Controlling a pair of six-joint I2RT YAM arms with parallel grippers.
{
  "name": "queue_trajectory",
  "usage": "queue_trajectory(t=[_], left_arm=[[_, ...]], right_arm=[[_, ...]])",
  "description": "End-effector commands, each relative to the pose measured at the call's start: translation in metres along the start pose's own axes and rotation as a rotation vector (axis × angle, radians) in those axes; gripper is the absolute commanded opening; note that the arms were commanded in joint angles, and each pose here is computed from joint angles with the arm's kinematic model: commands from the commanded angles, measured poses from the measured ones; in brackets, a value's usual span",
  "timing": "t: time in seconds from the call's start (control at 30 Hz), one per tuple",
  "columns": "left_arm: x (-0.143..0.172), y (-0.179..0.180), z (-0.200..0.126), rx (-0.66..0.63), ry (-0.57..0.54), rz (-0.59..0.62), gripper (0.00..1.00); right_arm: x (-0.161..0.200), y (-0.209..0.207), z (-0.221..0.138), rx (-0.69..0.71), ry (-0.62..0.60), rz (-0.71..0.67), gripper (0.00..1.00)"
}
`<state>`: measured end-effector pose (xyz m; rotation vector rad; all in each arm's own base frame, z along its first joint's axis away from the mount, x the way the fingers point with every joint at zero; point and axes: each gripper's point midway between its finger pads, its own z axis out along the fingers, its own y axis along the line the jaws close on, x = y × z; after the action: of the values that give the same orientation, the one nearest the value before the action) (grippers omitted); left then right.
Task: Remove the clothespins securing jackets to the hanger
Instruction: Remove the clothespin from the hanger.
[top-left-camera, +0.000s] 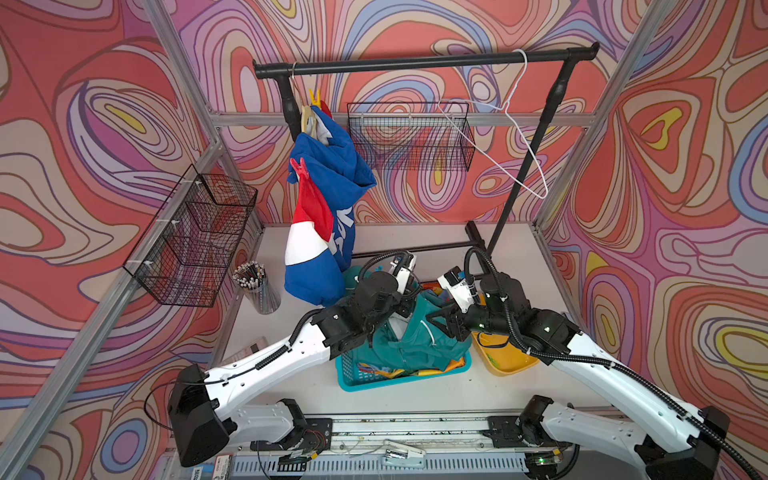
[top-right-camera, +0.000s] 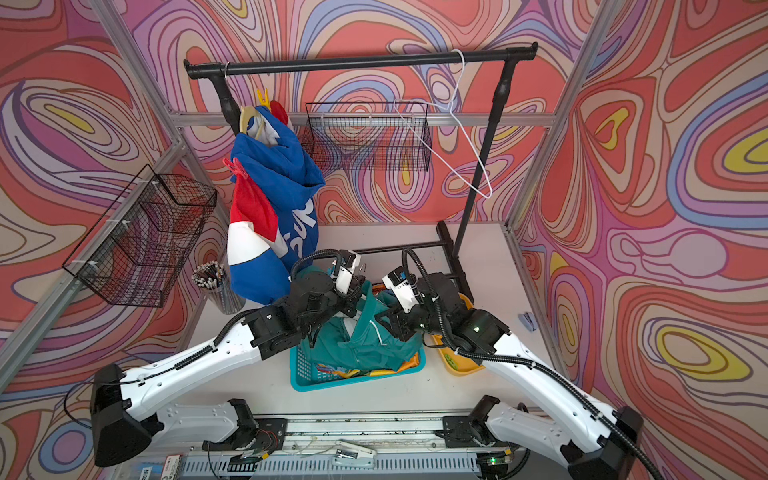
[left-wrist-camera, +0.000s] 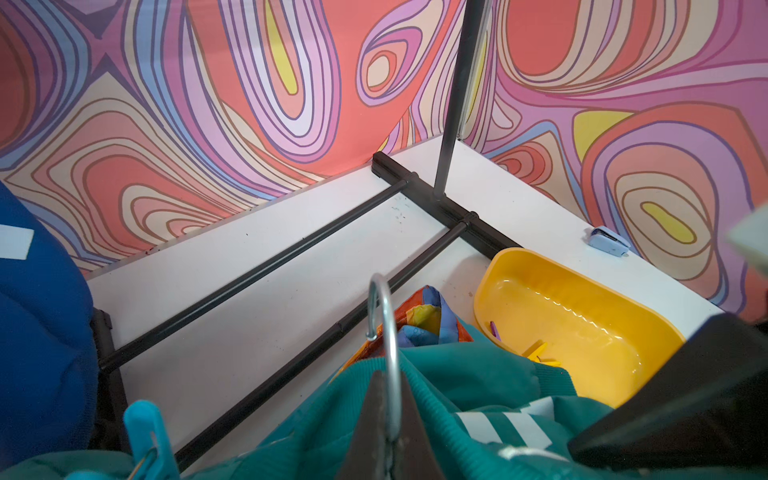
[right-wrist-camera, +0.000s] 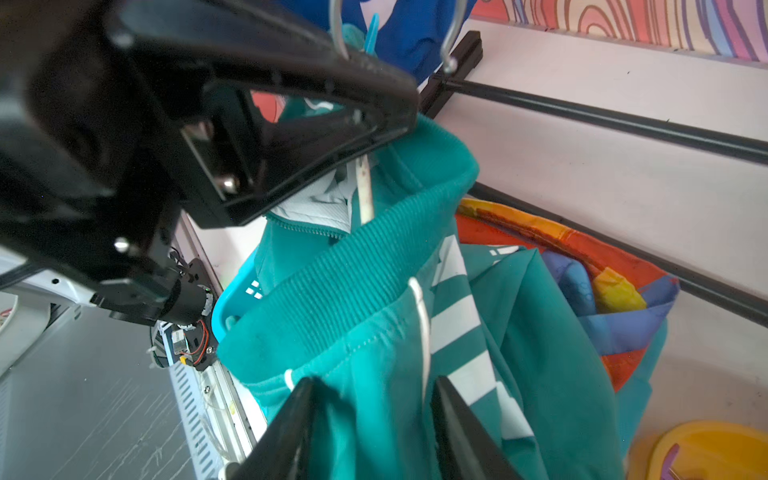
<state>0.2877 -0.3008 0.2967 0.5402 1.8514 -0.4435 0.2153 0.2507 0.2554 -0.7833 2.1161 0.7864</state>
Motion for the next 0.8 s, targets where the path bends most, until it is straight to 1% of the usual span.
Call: queue_trajectory(t=[0.0, 0.07, 0.13, 0.2, 0.23, 0.27, 0.3, 0.4, 0.47, 0.53, 0.57, 0.6, 0.7, 0.77], left_arm=[[-0.028, -0.004, -0.008, 0.014, -0.072, 0.008, 0.00], [-0.030, -0.007, -0.009, 0.029, -0.081, 0.004, 0.00], [-0.031, -0.012, -0.011, 0.058, -0.091, 0.002, 0.00], [-0.032, -0.017, -0.013, 0.090, -0.102, -0.001, 0.00], [-0.033, -0.018, -0.014, 0.099, -0.106, -0.003, 0.00], [-0.033, -0.019, -0.016, 0.107, -0.110, -0.007, 0.03], [-0.034, -0.019, -0.017, 0.112, -0.112, -0.009, 0.09], [-0.038, -0.017, -0.026, 0.115, -0.118, -0.028, 0.34], [-0.043, -0.013, -0.035, 0.106, -0.126, -0.047, 0.55], [-0.047, -0.007, -0.044, 0.089, -0.138, -0.067, 0.71], [-0.049, -0.002, -0.049, 0.072, -0.138, -0.078, 0.75], [-0.052, 0.002, -0.054, 0.056, -0.138, -0.085, 0.78], [-0.055, 0.023, -0.064, -0.028, -0.100, -0.131, 0.81], [-0.049, 0.043, -0.067, -0.079, -0.039, -0.194, 0.83]], right_arm=[[0.002, -0.002, -0.003, 0.026, 0.023, -0.040, 0.42], [0.000, -0.001, -0.005, 0.030, 0.011, -0.043, 0.34], [-0.002, -0.001, -0.007, 0.030, -0.002, -0.047, 0.21], [-0.004, 0.000, -0.008, 0.030, -0.017, -0.051, 0.04], [-0.004, -0.001, -0.009, 0.031, -0.020, -0.051, 0.00], [-0.004, -0.001, -0.009, 0.033, -0.022, -0.054, 0.00], [-0.003, -0.002, -0.010, 0.042, -0.023, -0.057, 0.00], [-0.002, -0.006, -0.014, 0.075, -0.035, -0.077, 0.00], [-0.003, -0.011, -0.018, 0.112, -0.048, -0.102, 0.00], [-0.002, -0.015, -0.021, 0.150, -0.057, -0.134, 0.00], [-0.002, -0.019, -0.023, 0.174, -0.063, -0.147, 0.00], [-0.003, -0.022, -0.024, 0.198, -0.068, -0.153, 0.00], [-0.005, -0.027, -0.028, 0.254, -0.095, -0.177, 0.00], [-0.005, -0.031, -0.029, 0.292, -0.102, -0.199, 0.00]])
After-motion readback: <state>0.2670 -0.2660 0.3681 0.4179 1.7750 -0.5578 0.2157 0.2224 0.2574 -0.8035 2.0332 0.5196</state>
